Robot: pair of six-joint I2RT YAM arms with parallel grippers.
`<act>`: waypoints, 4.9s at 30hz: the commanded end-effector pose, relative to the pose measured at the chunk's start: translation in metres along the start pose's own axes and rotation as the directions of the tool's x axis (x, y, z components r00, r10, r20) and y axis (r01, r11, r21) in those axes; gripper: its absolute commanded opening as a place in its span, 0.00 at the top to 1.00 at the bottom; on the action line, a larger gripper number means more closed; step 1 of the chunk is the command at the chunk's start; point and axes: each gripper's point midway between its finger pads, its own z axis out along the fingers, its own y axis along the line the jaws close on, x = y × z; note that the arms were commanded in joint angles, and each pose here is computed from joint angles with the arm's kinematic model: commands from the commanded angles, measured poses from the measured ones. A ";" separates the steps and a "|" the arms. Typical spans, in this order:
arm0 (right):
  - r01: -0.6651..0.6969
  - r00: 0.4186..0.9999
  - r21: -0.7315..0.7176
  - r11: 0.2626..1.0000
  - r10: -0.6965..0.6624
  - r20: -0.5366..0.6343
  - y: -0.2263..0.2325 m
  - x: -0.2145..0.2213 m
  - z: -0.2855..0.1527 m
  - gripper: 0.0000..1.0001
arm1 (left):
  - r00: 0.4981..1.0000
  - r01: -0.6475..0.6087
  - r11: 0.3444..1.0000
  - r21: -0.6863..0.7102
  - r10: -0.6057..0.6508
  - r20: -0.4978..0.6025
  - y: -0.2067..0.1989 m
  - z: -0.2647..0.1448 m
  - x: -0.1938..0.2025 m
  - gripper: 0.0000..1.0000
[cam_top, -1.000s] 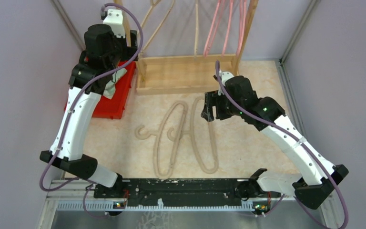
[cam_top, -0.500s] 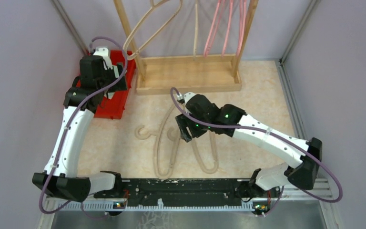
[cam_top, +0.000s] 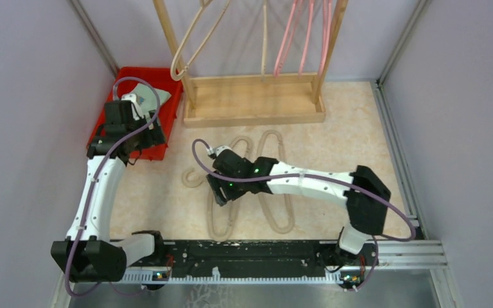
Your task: Organize the hangers
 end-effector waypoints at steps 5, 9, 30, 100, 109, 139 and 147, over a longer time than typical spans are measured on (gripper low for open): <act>-0.080 0.995 0.012 0.997 0.081 -0.064 0.056 0.011 0.088 0.36 | 0.999 0.034 0.998 0.060 -0.034 0.003 -0.004 0.004 0.009 0.00; -0.132 0.988 0.066 0.989 0.137 -0.067 0.060 0.008 0.115 0.36 | 1.000 0.024 0.998 0.054 -0.024 0.000 -0.001 0.006 0.014 0.00; -0.146 0.963 0.443 0.884 0.231 -0.142 -0.019 0.078 0.145 0.59 | 0.998 0.043 0.993 0.114 -0.046 0.029 -0.009 -0.003 0.019 0.00; -0.118 0.504 -0.726 0.677 0.671 0.544 -0.031 -0.391 -0.252 1.00 | 0.989 0.106 0.990 0.096 -0.115 0.096 -0.009 0.007 -0.004 0.00; -0.161 0.465 -0.746 0.646 0.716 0.520 -0.056 -0.413 -0.235 1.00 | 0.991 0.099 0.991 0.095 -0.107 0.086 -0.009 0.013 -0.006 0.00; -0.450 0.301 -0.791 0.415 0.904 0.304 -0.078 -0.430 -0.143 1.00 | 0.993 0.023 0.991 0.134 -0.038 0.111 -0.015 0.002 -0.016 0.00; -0.496 0.261 -0.798 0.342 0.935 0.239 -0.069 -0.424 -0.139 1.00 | 0.994 0.019 0.987 0.162 -0.037 0.108 -0.022 0.001 -0.011 0.00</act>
